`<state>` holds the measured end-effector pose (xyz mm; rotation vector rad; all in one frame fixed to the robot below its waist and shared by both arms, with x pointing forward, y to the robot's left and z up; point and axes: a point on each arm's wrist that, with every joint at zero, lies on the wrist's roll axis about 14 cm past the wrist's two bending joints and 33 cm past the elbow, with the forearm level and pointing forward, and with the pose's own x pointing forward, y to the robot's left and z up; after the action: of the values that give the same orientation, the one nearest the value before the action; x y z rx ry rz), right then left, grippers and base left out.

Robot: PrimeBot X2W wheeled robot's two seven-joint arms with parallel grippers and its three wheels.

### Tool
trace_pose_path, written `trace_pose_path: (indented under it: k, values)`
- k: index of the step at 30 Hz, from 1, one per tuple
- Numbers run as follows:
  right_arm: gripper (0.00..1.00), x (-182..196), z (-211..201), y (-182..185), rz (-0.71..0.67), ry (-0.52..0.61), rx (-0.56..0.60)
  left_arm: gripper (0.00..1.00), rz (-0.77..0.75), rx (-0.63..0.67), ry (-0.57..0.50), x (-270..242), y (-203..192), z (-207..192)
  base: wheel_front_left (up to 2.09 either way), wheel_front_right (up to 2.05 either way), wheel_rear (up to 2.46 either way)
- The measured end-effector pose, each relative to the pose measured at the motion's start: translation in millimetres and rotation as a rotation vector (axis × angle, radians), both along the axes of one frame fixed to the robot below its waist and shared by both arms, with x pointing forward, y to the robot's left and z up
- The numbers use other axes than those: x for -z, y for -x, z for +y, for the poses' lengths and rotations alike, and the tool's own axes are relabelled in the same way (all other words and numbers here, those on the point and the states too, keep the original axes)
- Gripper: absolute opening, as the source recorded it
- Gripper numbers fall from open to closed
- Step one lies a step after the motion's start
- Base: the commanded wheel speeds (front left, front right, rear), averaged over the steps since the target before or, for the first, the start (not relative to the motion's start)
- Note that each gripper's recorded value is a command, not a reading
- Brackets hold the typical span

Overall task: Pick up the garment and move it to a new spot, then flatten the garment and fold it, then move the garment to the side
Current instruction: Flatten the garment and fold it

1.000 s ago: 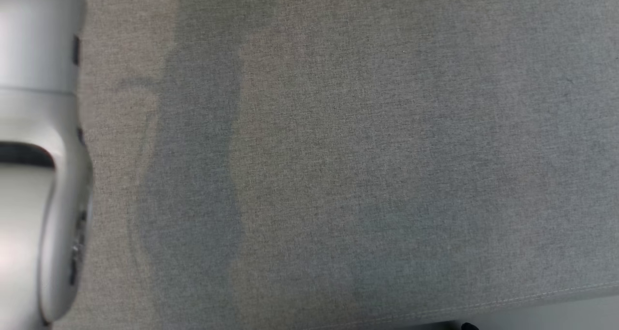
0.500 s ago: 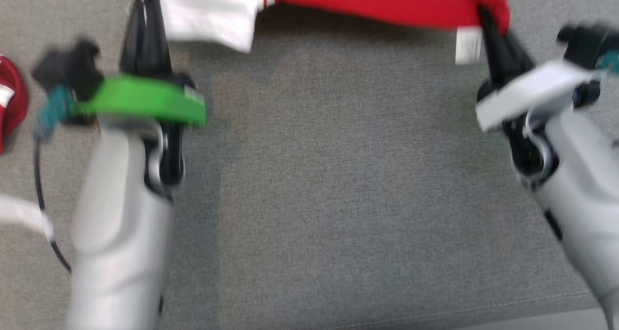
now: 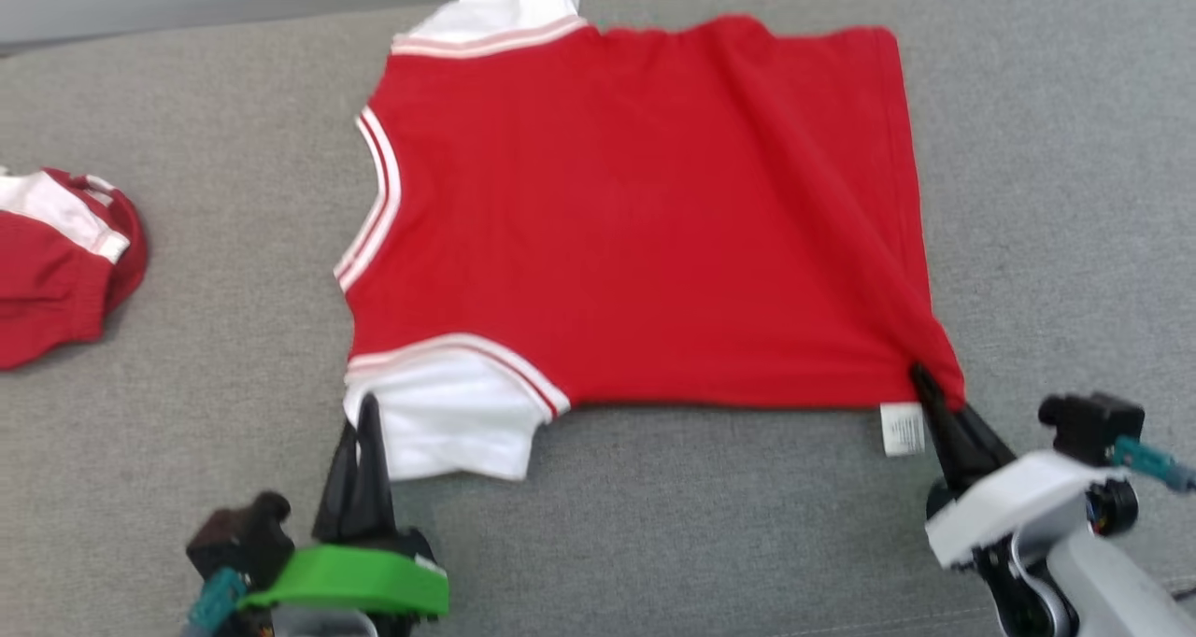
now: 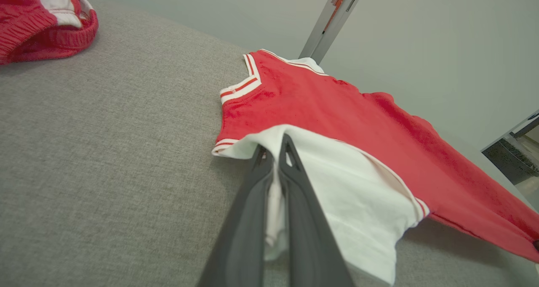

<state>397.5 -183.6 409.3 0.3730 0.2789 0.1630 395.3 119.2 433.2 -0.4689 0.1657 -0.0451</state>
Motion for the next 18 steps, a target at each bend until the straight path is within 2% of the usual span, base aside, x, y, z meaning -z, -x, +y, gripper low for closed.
trace_pose_path:
  k: [7, 13, 18]
  values:
    - [0.0, 0, 2, 38, 0.014, -0.015, 0.013, 0.0, 0.004, 0.016, -0.003, -6, 34, -6, 0.0, 0.0, 0.0]
    - [0.0, -4, 6, 38, 0.009, -0.013, 0.008, 0.0, -0.003, 0.038, -0.012, -6, 33, -10, 0.0, 0.0, 0.0]
    - [0.0, -10, 9, 30, 0.001, -0.002, -0.014, 0.0, -0.036, 0.103, -0.045, -14, 15, -19, 0.0, 0.0, 0.0]
